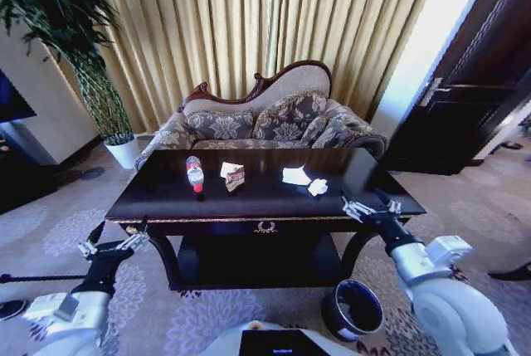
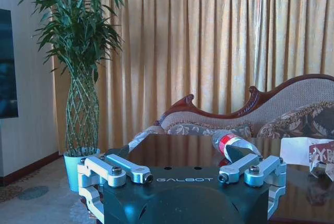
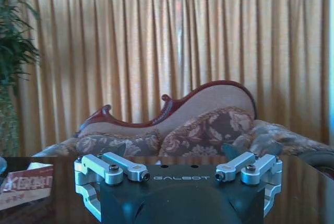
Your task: Move to the front of the table and place the trash on the table into the trash bin.
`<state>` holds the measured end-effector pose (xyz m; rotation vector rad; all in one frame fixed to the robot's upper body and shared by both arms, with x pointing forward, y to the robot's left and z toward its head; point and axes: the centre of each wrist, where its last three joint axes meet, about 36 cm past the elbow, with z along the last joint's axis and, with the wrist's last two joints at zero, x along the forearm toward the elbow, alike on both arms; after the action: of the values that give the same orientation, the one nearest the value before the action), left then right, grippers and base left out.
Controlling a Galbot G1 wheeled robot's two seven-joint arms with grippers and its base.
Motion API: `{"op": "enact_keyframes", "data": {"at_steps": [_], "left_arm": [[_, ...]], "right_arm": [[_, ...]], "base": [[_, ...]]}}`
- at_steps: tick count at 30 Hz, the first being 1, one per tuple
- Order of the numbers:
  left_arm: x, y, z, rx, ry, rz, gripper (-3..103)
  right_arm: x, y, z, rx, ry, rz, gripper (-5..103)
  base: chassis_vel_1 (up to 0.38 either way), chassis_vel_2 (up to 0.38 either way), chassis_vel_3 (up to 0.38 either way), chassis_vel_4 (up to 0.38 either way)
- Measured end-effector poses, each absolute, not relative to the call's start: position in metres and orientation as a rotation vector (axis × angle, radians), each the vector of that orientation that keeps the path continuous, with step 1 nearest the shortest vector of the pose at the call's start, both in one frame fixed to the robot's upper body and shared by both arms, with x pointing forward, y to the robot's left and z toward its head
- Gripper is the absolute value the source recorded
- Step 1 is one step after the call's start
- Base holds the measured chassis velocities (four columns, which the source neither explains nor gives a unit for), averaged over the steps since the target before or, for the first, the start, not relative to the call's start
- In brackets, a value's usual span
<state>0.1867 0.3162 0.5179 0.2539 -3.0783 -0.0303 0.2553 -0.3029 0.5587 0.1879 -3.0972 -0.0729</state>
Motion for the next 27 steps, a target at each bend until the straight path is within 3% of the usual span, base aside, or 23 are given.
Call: {"op": "enact_keyframes", "data": {"at_steps": [12,18,27], "left_arm": [[0.18,0.322,0.519,0.281,-3.058,-0.038,100],[0.18,0.32,0.518,0.292,-3.038,-0.022,100],[0.179,0.32,0.517,0.32,-3.022,-0.014,100]], "right_arm": [[0.313,-0.329,0.572,0.315,-2.976,-0.025,100],[0.379,-0.354,0.563,0.283,-2.839,0.029,100],[0.411,-0.335,0.531,0.306,-2.673,-0.034,100]], "base": [[0.0,0.0,0.0,0.0],[0.0,0.0,0.0,0.0],[0.0,0.0,0.0,0.0]]}}
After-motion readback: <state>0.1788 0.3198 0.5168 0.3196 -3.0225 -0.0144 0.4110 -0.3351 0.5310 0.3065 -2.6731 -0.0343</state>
